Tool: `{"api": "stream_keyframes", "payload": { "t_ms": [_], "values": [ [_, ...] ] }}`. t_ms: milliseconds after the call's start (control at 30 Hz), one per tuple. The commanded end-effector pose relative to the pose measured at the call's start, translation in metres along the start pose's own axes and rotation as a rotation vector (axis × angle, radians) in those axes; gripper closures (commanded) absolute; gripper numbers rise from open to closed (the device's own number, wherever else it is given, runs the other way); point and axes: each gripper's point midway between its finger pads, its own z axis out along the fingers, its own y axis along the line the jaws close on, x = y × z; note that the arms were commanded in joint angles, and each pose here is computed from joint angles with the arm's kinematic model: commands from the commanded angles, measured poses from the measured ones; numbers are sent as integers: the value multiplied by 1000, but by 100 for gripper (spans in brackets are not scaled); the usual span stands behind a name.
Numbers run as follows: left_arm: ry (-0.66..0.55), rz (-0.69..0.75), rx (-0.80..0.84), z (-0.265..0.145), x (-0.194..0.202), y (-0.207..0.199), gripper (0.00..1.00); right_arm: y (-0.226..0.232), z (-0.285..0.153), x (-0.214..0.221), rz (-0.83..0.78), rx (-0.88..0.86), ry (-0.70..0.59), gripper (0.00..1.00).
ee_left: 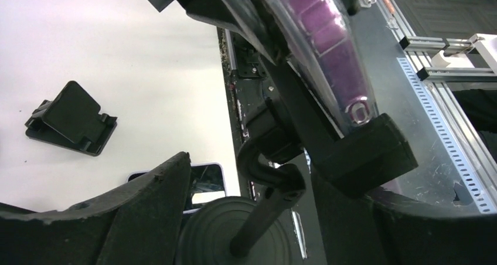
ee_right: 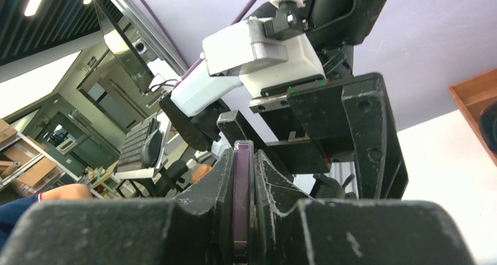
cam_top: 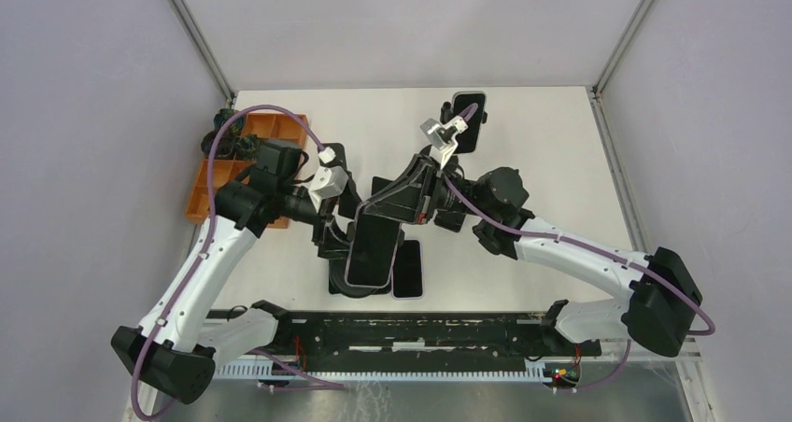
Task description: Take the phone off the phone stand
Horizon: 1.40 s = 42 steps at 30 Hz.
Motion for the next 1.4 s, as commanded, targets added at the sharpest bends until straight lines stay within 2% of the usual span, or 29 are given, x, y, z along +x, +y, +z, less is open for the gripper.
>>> {"api": "stream_keyframes", "payload": {
  "t_ms": [0, 100, 200, 267, 333, 367, 400, 500, 600, 667, 767, 933, 1033, 1233, 1300, 1367],
  "values": [
    [-22, -20, 29, 2, -5, -5, 24, 66, 11, -52, -118, -187, -191, 100],
    [-25, -29, 34, 2, -6, -6, 35, 64, 11, -48, -111, -181, -197, 100],
    [-29, -24, 37, 2, -10, -6, 51, 57, 10, -41, -90, -163, -192, 100],
    [-34, -17, 39, 1, -16, -6, 66, 51, 9, -37, -75, -150, -188, 100],
    [-41, -6, 45, 1, -22, -6, 89, 43, 6, -28, -55, -128, -175, 100],
    [-41, -2, 49, 1, -24, -6, 97, 40, 5, -24, -47, -115, -167, 100],
    [-42, 9, 52, 0, -27, -6, 98, 35, 3, -19, -40, -98, -154, 100],
    [-36, 35, 77, -1, -29, -10, 98, 25, -2, -6, -46, -60, -91, 82],
    [-19, 35, 102, -2, -26, -15, 98, 15, -11, 3, -50, -8, -48, 73],
    [-5, 17, 123, -3, -22, -19, 98, 10, -18, 7, -56, 17, -35, 60],
    [-1, -7, 143, -3, -21, -22, 98, 4, -25, 18, -66, 41, 26, 46],
    [-3, 20, 138, -4, -25, -25, 98, 6, -32, 27, -108, 41, 104, 34],
    [9, 15, 131, -5, -24, -25, 98, 8, -29, 29, -124, 24, 155, 32],
    [48, -32, 109, -6, -17, -19, 98, 15, -11, 37, -112, -35, 215, 40],
    [60, -54, 97, -5, -14, -16, 98, 17, -4, 42, -104, -53, 235, 46],
    [76, -72, 75, -6, -12, -12, 98, 19, 1, 47, -94, -69, 253, 58]
  ]
}}
